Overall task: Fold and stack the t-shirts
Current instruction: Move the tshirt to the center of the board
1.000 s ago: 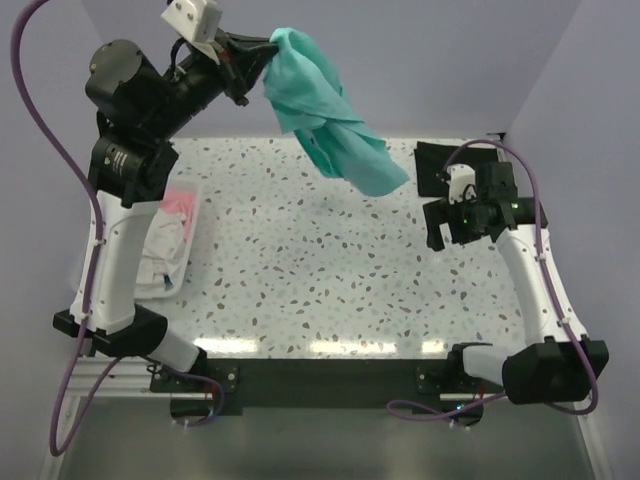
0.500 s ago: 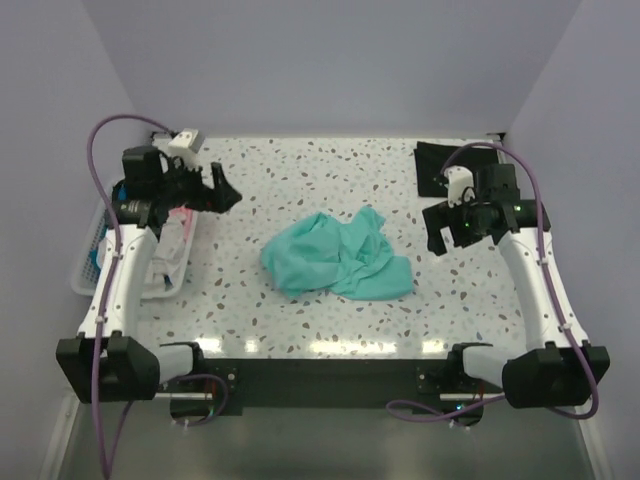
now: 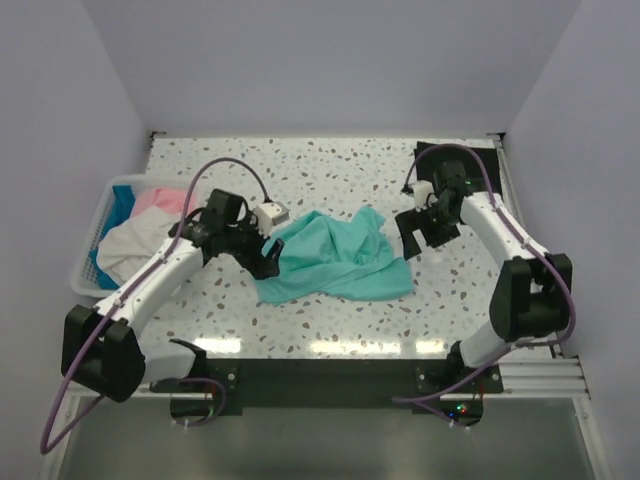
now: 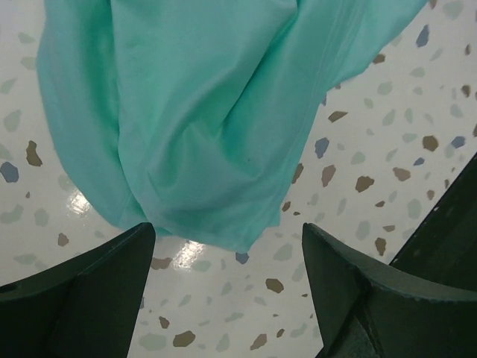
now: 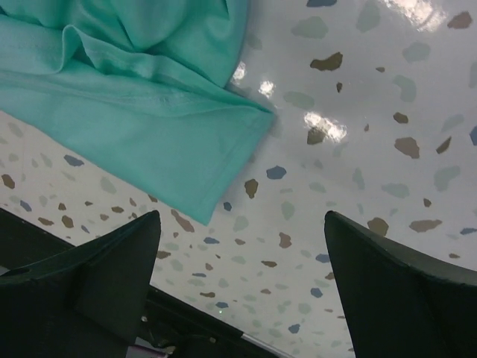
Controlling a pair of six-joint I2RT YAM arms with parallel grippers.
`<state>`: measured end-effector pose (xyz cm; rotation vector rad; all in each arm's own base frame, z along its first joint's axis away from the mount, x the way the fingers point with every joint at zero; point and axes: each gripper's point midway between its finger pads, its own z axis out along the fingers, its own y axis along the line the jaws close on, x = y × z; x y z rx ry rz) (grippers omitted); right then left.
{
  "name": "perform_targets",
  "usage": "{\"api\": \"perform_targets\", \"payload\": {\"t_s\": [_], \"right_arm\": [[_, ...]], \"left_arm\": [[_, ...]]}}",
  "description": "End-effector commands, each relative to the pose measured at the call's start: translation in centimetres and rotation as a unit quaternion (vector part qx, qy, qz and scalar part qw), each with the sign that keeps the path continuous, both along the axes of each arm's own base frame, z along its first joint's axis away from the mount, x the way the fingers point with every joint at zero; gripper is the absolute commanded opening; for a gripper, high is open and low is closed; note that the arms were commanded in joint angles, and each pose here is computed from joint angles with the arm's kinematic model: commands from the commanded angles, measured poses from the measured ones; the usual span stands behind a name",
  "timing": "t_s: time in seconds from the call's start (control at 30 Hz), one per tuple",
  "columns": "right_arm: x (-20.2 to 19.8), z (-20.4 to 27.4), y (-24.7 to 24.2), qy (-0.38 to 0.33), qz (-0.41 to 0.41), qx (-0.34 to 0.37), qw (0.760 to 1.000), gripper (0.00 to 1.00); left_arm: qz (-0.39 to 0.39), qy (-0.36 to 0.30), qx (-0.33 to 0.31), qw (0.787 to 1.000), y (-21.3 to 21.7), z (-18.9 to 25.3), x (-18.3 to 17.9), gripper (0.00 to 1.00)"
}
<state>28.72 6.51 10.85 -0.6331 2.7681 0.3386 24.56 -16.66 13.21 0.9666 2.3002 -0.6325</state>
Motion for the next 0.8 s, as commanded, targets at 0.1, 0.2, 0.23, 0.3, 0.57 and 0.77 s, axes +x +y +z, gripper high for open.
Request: {"api": "perform_targets", "payload": {"t_s": [0.1,0.2,0.23,0.3,0.57,0.77], "right_arm": [[6.2,-1.4,4.7,-0.032,-0.010,0.032,0.999,0.95],[7.7,-3.5,5.7,-0.016,-0.013,0.035,0.999,0.94],[7.9,-3.9,6.0,-0.013,-0.010,0.034,0.999,0.92],[7.9,-5.1,6.9,0.000,0.001,0.029,1.000,0.91],[6.6,-6.4,8.4,0.035,0.028,0.033,0.998,0.91],[7.5,-8.7,9.4,0.043,0.044,0.006,0.998,0.55]], "left_arm": [[-0.051,-0.066,0.144,0.986,1.5,-5.1,0.8,0.87],[-0.063,-0.069,0.174,0.980,2.0,-6.9,0.5,0.88],[-0.069,-0.066,0.183,0.979,2.1,-7.5,0.2,0.88],[-0.076,-0.060,0.199,0.975,2.7,-8.5,-0.4,0.86],[-0.172,-0.048,0.215,0.960,1.7,-11.2,-4.0,0.67],[-0.224,-0.046,0.216,0.949,0.4,-12.2,-5.3,0.32]]}}
